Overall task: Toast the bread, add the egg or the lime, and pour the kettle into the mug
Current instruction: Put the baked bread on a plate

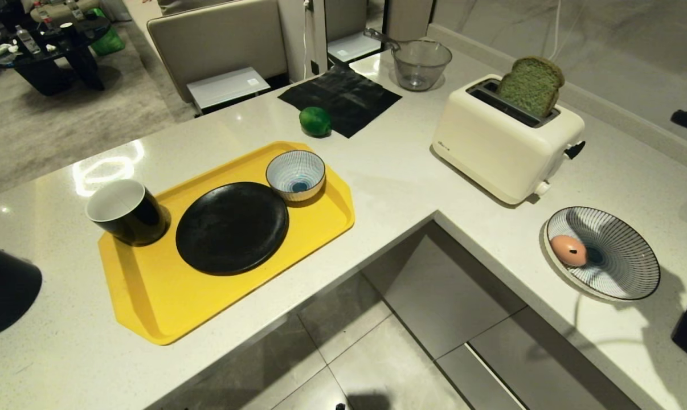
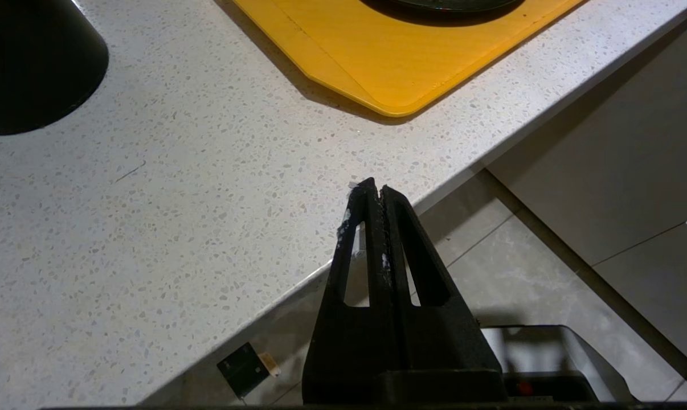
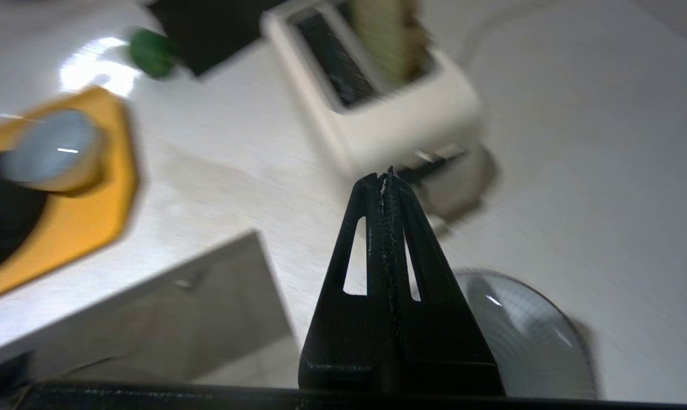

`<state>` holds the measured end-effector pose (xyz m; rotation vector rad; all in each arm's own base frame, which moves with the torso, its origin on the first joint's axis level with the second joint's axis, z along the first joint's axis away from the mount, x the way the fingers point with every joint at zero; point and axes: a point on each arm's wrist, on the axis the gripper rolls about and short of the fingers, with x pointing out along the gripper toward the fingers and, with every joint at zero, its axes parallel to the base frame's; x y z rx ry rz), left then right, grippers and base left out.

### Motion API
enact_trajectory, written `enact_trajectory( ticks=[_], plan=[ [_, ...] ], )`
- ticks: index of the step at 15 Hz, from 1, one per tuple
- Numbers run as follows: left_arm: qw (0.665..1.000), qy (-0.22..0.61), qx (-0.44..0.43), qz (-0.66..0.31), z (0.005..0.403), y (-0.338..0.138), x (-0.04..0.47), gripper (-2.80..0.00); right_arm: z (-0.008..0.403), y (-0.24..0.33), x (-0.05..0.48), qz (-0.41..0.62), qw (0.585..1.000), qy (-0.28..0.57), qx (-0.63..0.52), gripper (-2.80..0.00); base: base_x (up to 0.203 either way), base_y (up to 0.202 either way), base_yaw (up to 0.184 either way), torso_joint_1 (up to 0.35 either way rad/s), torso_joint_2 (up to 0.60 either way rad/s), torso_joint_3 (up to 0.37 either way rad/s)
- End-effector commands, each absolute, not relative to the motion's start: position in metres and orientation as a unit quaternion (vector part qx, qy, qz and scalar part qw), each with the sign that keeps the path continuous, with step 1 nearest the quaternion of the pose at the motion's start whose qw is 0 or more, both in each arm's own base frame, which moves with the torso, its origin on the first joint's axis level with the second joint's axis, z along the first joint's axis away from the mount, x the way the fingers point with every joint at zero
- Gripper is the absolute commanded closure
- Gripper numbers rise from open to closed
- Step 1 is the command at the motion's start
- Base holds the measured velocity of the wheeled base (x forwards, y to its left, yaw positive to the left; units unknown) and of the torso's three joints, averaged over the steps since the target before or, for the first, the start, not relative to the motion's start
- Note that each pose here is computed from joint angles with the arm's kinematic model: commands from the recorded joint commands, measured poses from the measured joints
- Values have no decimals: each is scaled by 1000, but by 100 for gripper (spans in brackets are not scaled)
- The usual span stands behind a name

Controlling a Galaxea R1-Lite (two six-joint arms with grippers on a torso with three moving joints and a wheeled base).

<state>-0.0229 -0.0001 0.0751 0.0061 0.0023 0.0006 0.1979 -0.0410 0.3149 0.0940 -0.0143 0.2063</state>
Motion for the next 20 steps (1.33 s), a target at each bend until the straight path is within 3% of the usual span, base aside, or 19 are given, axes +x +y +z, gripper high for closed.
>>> enact_trajectory(
  ticks=[1,9,10,20],
  plan=[
    [1000,1,3,0,75,0,-23,0,316,-31,181,-20,995,89,41,0,0,0,0,0,0,0],
    [1000,1,3,0,75,0,-23,0,327,-25,204,-39,995,84,-33,-7,0,0,0,0,0,0],
    [1000,1,3,0,75,0,-23,0,329,-25,207,-36,996,81,-32,-280,0,0,0,0,0,0],
    [1000,1,3,1,75,0,-23,0,323,-35,296,79,997,20,-14,-280,0,0,0,0,0,0]
  ],
)
